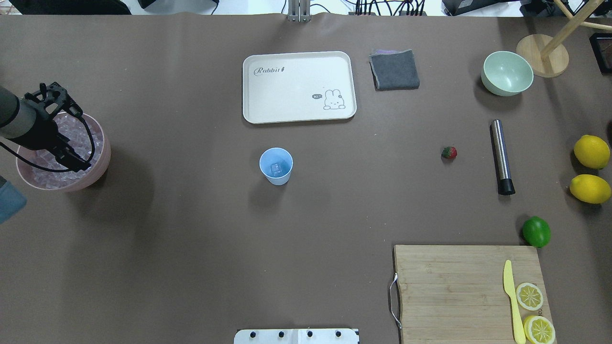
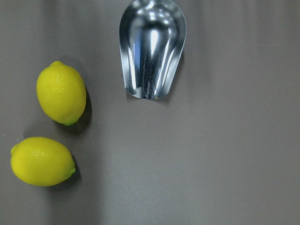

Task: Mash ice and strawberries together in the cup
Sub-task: 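Lower the left gripper into the bowl and grasp ice cubes, then lift the grasped ice cubes out of the pink bowl with the left gripper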

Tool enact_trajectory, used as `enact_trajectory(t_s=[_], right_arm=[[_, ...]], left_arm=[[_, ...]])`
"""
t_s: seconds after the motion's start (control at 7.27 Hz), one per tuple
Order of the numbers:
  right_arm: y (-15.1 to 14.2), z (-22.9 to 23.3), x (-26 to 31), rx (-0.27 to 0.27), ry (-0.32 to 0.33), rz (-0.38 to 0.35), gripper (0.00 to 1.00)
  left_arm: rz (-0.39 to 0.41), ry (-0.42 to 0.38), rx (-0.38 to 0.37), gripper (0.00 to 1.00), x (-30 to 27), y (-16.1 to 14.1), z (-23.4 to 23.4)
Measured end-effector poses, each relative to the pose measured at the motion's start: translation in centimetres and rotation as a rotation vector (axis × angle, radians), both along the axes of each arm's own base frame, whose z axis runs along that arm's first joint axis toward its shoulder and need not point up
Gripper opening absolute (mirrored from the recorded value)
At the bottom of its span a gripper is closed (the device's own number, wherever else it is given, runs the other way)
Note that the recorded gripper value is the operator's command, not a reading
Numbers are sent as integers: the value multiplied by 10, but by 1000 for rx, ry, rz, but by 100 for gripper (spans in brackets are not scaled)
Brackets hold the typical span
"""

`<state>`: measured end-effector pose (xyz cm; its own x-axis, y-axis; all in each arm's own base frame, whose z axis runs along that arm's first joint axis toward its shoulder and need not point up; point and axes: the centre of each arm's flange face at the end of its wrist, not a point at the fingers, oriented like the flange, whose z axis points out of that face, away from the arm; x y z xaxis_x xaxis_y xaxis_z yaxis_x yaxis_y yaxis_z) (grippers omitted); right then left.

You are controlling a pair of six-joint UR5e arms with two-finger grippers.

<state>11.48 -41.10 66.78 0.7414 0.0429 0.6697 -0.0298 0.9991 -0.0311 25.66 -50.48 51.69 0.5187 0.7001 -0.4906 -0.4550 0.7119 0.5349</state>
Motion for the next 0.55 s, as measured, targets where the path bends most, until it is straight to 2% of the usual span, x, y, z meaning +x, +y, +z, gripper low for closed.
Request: enact_trajectory(t_s=[0.41, 0.55], right_arm=[[2, 0, 2, -1, -1, 5, 100], [3, 1, 2, -3, -2, 6, 100]], left_arm=[[2, -3, -2, 95, 0, 1, 5], [2, 1, 4, 84, 1, 0, 10]])
